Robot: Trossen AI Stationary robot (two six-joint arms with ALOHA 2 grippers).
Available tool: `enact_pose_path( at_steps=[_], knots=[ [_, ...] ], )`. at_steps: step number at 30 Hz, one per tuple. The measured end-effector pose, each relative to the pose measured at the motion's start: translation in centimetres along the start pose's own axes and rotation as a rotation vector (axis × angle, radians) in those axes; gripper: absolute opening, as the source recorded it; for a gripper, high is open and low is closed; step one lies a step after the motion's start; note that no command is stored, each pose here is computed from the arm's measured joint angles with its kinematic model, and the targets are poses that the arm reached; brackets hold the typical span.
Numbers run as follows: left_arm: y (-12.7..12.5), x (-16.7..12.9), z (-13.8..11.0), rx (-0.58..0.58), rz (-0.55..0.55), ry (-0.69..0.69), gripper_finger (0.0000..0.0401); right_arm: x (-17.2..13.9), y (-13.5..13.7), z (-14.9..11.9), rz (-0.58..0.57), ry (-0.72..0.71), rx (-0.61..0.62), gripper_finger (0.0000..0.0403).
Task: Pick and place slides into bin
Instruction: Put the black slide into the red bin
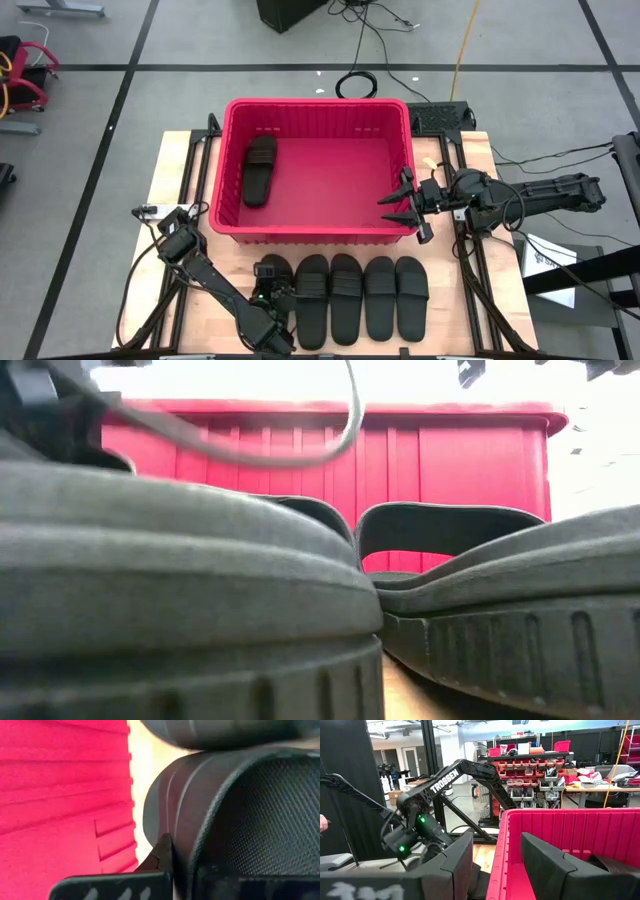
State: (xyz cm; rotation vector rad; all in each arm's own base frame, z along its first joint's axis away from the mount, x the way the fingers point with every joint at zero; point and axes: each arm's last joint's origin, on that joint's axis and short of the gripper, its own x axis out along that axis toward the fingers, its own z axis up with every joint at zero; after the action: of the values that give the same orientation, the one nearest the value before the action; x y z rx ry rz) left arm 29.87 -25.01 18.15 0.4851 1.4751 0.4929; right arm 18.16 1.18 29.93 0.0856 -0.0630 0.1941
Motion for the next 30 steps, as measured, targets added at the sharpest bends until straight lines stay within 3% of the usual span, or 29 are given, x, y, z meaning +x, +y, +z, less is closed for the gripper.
enact_pose_path(
  at_steps=[8, 15, 23, 30],
  knots=[
    [0.4, -3.2, -0.3, 0.038, -0.068, -0.087, 0.0004, 0.0, 0.0, 0.0, 0.000, 0.000, 0.000, 0.0155],
    [2.2, -6.5, -1.4, 0.016, -0.120, -0.198, 0.0003, 0.0, 0.0, 0.0, 0.000, 0.000, -0.008, 0.0155],
    [5.8, -9.4, -2.7, -0.022, -0.130, -0.337, 0.0003, 0.0, 0.0, 0.0, 0.000, 0.002, -0.008, 0.0155],
    [10.6, -11.3, -3.4, -0.059, -0.076, -0.482, 0.0003, 0.0, 0.0, 0.0, 0.001, 0.002, -0.026, 0.0155]
  ],
)
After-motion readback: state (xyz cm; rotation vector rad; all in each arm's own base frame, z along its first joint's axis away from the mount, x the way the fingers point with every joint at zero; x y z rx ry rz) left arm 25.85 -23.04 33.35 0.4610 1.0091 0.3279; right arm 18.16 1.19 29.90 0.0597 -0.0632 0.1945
